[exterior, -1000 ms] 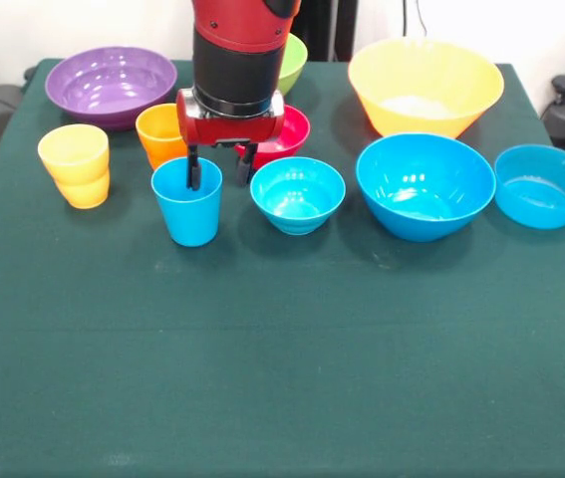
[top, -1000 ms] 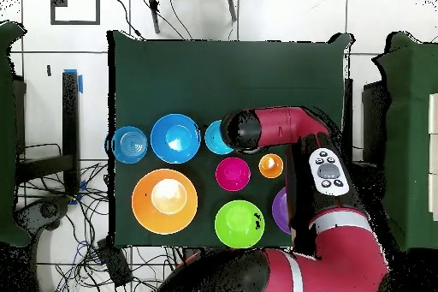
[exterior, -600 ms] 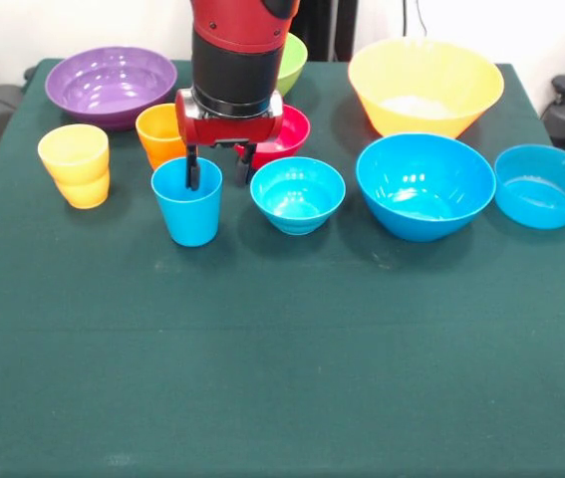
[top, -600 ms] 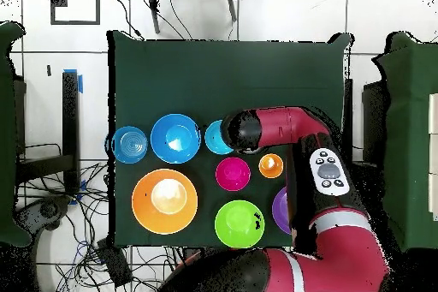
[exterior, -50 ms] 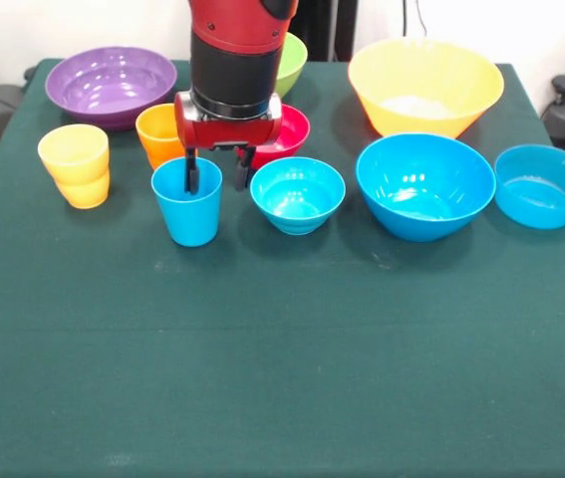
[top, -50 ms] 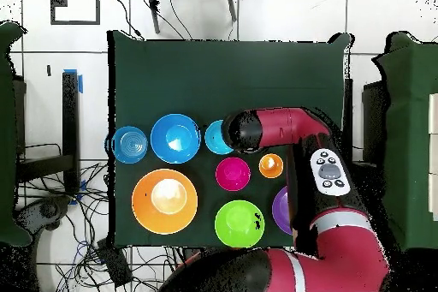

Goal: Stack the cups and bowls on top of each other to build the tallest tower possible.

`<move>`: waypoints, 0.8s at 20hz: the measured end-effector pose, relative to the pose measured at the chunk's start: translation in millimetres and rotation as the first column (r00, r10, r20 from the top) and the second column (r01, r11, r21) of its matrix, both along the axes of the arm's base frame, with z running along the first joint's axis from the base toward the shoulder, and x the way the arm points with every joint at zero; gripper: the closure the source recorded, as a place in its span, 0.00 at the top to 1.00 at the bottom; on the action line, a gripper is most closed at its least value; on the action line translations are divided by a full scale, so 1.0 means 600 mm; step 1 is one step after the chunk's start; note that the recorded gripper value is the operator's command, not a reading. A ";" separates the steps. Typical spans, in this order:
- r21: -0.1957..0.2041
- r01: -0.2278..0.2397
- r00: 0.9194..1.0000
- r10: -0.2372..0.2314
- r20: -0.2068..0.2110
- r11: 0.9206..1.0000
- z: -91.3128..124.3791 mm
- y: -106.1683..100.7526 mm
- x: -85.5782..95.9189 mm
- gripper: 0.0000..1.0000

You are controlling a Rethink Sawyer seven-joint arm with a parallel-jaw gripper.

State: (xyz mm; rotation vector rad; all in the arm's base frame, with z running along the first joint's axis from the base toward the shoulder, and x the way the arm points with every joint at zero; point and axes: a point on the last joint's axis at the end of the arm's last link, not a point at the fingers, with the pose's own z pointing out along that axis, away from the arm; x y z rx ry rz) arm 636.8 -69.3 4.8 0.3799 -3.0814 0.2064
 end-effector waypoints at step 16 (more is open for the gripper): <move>0.012 0.001 1.000 0.000 -0.024 1.000 -0.024 0.006 -0.013 1.00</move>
